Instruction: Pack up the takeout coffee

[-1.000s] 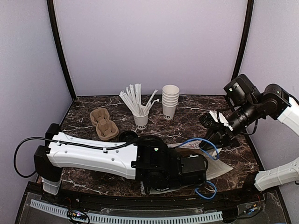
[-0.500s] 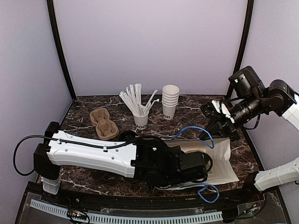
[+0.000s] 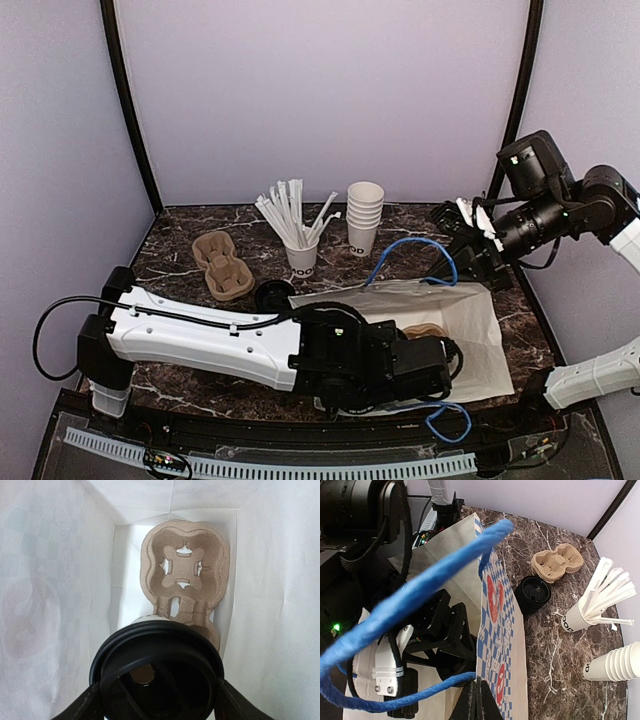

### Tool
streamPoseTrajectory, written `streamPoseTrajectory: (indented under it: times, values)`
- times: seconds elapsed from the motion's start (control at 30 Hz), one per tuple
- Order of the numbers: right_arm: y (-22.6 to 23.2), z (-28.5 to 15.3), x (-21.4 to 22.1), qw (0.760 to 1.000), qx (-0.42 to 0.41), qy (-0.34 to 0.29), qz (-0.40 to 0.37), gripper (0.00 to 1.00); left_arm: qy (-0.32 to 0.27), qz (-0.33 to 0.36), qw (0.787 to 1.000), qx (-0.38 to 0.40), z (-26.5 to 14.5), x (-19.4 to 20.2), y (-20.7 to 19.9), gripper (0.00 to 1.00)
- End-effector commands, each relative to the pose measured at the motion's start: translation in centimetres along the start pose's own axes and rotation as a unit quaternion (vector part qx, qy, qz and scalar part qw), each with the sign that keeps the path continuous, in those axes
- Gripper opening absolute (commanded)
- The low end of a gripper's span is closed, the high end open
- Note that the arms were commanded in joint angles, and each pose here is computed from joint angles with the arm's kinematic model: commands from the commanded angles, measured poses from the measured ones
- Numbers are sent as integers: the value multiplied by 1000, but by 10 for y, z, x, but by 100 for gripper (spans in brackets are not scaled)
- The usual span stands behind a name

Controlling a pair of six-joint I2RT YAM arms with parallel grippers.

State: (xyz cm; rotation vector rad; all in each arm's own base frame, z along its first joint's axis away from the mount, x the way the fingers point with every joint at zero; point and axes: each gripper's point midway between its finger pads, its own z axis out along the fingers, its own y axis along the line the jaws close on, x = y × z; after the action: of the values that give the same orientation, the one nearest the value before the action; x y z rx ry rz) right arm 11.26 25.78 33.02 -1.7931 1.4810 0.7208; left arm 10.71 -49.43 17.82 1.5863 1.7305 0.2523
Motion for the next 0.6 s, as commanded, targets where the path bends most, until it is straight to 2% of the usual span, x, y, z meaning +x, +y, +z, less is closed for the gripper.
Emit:
streamPoseTrajectory:
  times: [0.0, 0.27, 0.43, 0.57]
  values:
    - [12, -17, -31, 997, -31, -59, -28, 0, -8, 0, 1000, 18, -2, -4, -10, 10]
    - [18, -3, -19, 996, -63, -62, -9, 0, -6, -12, 1000, 19, -1, -2, -11, 10]
    - [13, 1, -9, 998, -42, -45, -9, 0, -30, -40, 999, 15, -7, -12, 7, 11]
    - [13, 2, -5, 999, -36, -38, -8, 0, -70, -68, 994, 58, -23, -25, 16, 13]
